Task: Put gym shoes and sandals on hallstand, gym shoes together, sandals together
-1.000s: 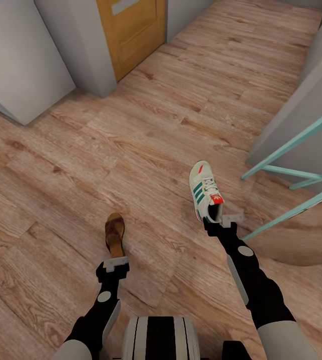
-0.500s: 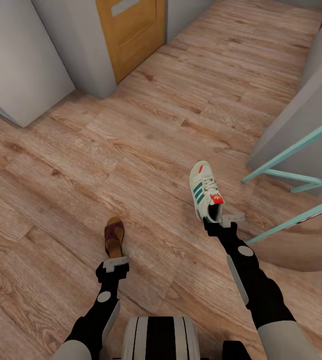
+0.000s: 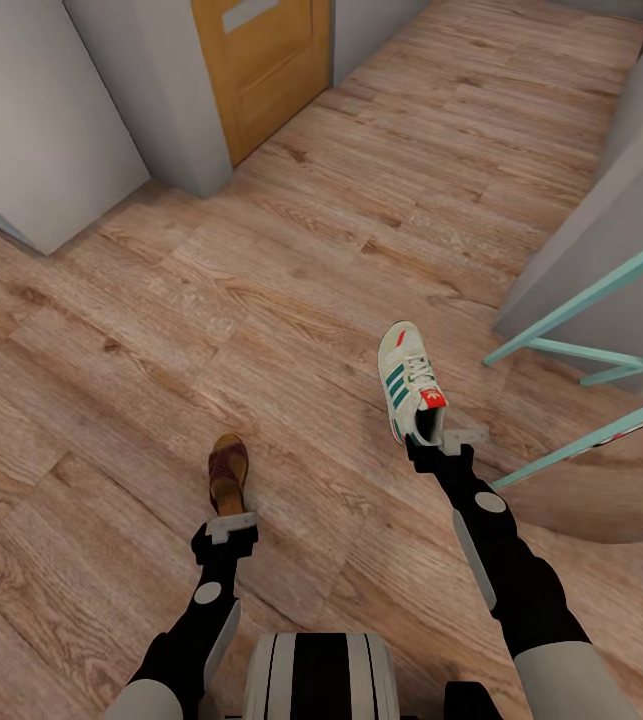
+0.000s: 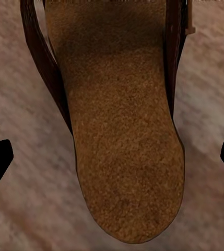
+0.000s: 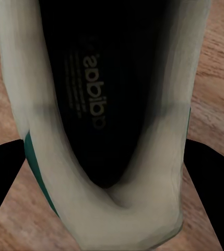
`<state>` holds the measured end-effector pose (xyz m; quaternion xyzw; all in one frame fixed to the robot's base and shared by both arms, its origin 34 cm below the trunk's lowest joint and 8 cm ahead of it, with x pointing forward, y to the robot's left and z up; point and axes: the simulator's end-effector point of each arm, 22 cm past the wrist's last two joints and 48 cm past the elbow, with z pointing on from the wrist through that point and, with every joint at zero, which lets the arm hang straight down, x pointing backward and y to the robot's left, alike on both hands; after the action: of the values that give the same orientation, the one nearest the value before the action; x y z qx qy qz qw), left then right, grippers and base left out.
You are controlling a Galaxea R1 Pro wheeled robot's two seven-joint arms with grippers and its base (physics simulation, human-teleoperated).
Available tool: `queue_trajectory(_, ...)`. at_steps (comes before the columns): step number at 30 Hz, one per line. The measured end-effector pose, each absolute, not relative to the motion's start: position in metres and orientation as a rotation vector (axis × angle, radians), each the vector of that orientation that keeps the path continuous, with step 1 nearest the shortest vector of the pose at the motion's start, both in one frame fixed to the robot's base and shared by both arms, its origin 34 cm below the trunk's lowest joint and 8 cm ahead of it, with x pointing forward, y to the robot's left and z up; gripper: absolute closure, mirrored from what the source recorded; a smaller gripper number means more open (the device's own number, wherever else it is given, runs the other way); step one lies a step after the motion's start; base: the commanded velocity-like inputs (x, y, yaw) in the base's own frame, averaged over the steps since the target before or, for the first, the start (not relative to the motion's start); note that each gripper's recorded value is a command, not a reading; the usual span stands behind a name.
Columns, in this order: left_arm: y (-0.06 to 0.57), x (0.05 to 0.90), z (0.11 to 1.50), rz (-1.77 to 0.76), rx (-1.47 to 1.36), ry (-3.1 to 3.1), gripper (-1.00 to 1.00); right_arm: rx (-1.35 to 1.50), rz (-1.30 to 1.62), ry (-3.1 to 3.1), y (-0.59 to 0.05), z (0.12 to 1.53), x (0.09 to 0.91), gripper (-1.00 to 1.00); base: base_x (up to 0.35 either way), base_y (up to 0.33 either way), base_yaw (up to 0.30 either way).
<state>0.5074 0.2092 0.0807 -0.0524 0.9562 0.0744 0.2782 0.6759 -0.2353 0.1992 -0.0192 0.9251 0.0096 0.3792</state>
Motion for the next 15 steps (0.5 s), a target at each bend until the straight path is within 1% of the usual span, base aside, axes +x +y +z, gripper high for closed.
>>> queue_trajectory(15,0.211,0.5,0.07,0.202,-0.15,2.553,-1.0,-0.049,0.025,2.399,-0.236,0.177,0.665,1.0,0.0,0.0,0.0)
